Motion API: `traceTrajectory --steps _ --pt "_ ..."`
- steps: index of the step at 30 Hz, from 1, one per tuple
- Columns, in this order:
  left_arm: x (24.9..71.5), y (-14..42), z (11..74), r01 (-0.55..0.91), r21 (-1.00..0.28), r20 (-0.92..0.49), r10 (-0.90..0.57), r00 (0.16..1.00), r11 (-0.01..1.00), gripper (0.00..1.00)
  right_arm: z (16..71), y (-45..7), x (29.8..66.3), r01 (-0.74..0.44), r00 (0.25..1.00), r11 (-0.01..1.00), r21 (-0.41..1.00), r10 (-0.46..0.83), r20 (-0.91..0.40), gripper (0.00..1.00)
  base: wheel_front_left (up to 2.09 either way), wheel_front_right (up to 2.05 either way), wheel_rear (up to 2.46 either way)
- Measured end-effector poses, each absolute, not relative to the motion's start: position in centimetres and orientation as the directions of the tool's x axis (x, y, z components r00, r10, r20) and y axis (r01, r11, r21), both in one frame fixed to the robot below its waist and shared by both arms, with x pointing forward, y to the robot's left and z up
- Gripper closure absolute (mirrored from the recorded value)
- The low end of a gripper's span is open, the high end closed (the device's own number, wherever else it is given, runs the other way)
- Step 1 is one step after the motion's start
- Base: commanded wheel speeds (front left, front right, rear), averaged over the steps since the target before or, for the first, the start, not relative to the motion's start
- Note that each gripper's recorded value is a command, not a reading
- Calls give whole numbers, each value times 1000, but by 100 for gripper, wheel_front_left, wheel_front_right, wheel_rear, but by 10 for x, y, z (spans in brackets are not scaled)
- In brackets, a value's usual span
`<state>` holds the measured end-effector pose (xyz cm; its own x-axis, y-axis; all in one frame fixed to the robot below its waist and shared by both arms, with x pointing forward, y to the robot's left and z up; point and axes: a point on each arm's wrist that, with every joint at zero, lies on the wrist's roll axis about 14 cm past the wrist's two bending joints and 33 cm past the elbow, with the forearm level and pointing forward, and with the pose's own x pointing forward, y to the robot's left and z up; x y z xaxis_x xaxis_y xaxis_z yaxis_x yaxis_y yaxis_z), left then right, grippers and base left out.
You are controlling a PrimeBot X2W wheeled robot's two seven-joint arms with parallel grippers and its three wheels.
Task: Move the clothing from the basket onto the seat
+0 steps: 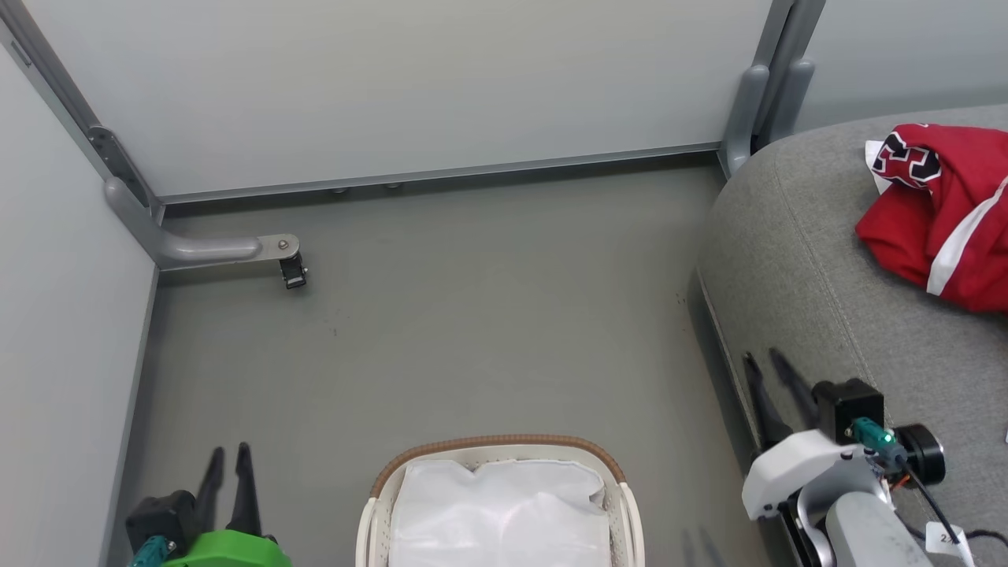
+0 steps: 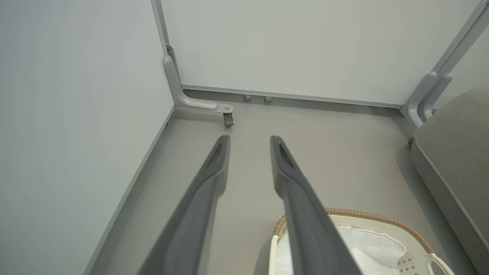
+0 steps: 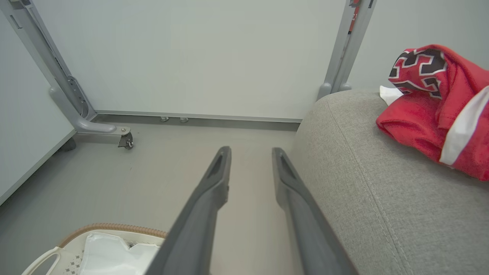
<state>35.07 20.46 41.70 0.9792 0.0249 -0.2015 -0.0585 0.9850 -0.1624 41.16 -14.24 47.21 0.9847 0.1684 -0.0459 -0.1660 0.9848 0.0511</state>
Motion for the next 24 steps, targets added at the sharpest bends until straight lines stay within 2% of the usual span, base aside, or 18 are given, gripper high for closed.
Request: traceTrajectory --steps 5,24 --pt "347 203 408 -81 -204 -240 31 970 976 100 454 -146 403 -138 983 985 100 149 -109 100 0 0 0" --pt "354 210 420 -187 -492 -232 80 970 850 100 463 -165 402 -6 992 900 437 59 -108 100 0 0 0"
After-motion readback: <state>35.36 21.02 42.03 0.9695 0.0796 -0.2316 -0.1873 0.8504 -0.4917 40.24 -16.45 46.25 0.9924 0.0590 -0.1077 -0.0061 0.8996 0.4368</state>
